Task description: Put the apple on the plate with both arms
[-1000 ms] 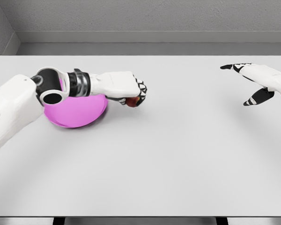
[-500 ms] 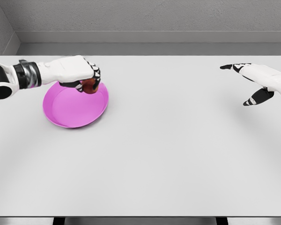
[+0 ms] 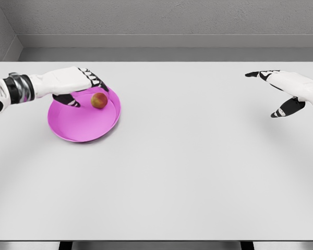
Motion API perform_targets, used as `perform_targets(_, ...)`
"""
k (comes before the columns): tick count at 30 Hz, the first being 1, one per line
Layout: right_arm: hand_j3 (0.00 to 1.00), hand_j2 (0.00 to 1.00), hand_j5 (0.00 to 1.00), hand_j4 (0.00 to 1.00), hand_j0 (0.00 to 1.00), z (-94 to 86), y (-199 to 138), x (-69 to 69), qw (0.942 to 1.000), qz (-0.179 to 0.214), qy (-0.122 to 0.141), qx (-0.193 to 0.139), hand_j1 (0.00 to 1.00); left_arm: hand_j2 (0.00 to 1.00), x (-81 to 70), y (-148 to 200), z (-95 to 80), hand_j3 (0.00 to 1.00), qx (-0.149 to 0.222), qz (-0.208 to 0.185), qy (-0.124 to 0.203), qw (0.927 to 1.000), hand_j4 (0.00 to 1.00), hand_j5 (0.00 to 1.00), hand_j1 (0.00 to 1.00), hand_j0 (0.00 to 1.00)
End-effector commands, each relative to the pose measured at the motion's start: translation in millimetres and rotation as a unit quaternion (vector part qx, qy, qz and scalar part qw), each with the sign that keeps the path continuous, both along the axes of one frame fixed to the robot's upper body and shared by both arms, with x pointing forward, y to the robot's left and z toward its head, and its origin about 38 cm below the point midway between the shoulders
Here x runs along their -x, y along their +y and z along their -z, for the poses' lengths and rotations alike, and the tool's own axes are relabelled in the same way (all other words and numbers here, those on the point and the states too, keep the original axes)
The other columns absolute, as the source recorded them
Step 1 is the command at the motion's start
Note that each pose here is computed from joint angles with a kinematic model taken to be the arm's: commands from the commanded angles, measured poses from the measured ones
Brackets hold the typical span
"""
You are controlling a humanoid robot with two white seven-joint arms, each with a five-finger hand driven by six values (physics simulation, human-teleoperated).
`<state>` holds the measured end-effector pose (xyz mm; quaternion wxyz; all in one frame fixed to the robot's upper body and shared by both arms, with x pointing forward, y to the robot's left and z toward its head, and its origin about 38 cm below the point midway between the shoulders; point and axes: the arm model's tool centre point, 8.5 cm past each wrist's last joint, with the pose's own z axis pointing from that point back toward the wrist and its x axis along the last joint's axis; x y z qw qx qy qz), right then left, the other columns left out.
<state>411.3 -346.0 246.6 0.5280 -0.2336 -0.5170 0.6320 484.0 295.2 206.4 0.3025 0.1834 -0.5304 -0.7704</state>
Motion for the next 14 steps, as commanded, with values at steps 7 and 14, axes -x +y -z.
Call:
perform_targets(7, 1.0, 1.0, 1.0, 1.0, 1.0, -0.2, 0.2, 0.0, 1.0, -0.001, -0.001, 0.0, 1.0, 1.0, 22.3, 96.5, -27.6, 1.0, 0.102, -0.096, 0.028, 0.9897, 1.0, 1.0, 1.0, 1.0)
perform_targets(14, 1.0, 1.0, 1.0, 1.0, 1.0, -0.1, 0.1, -0.1, 1.0, 0.0, 0.0, 0.0, 1.0, 1.0, 24.4, 104.1, -31.2, 1.0, 0.112, -0.105, 0.023, 0.9879, 1.0, 1.0, 1.0, 1.0)
